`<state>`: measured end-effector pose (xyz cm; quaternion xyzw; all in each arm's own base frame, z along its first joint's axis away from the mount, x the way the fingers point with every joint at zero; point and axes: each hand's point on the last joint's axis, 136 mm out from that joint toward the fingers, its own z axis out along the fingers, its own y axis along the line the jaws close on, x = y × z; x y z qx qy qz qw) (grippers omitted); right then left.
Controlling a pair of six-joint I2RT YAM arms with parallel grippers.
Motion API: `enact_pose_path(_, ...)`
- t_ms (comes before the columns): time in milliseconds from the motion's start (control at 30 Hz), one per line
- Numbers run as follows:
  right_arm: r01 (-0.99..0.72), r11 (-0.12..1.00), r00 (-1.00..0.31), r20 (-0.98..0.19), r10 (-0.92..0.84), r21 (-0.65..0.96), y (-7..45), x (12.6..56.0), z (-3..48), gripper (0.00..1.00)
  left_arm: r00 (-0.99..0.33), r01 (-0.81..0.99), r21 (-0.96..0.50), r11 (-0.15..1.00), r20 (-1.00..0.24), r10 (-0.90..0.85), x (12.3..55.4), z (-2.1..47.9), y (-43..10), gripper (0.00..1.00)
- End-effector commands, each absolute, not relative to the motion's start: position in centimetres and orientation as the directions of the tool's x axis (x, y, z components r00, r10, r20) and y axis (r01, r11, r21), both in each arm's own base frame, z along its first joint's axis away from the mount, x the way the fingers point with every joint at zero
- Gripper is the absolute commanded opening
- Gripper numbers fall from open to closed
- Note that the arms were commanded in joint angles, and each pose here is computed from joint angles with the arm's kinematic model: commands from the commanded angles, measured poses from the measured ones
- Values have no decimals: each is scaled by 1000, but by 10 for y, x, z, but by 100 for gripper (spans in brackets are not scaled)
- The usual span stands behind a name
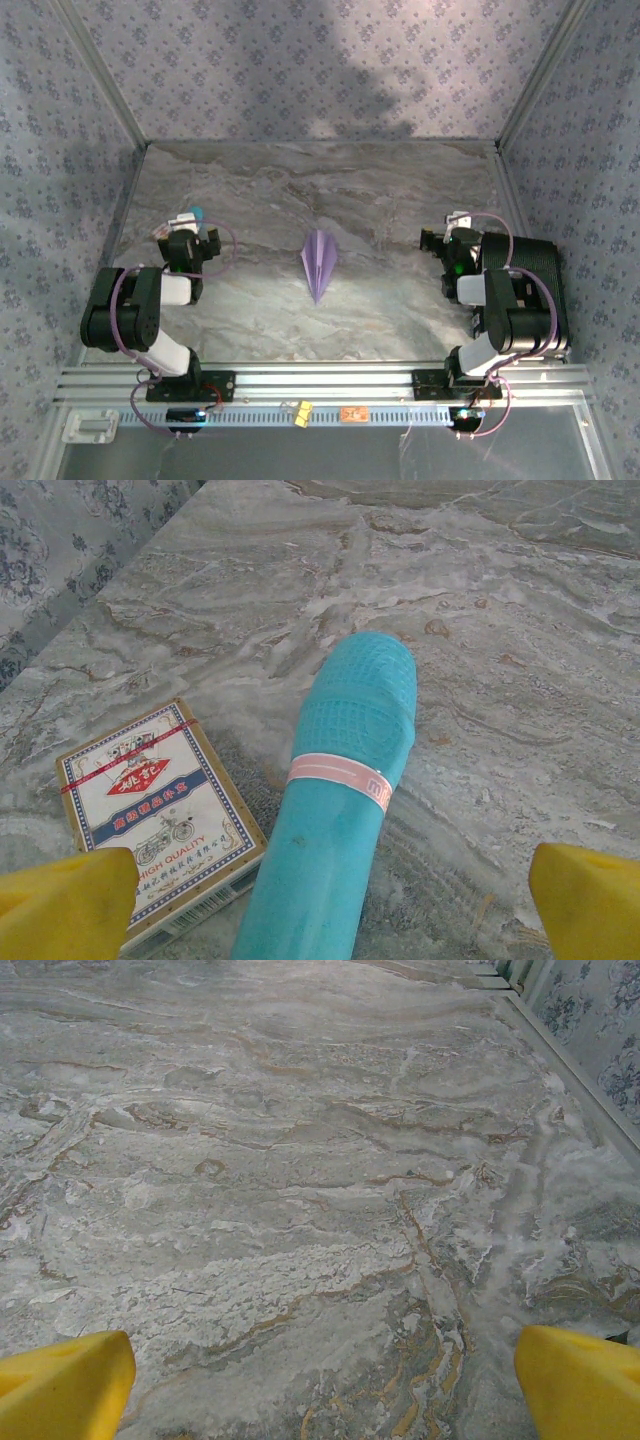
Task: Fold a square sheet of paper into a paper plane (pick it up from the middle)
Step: Reset both arms
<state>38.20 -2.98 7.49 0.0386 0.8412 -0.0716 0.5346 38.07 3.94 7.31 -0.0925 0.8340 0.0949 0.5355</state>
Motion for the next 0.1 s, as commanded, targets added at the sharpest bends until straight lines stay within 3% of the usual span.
enact_pose_path(0, 171, 983, -391, -920, 0, -73, -34, 387, 85, 99, -342, -257, 27, 966, -938, -64, 390, 93, 39, 100)
enact_pose_path(67, 171, 983, -391, -921, 0, -72, -34, 387, 85, 99, -343, -258, 28, 966, -937, -64, 390, 93, 40, 100)
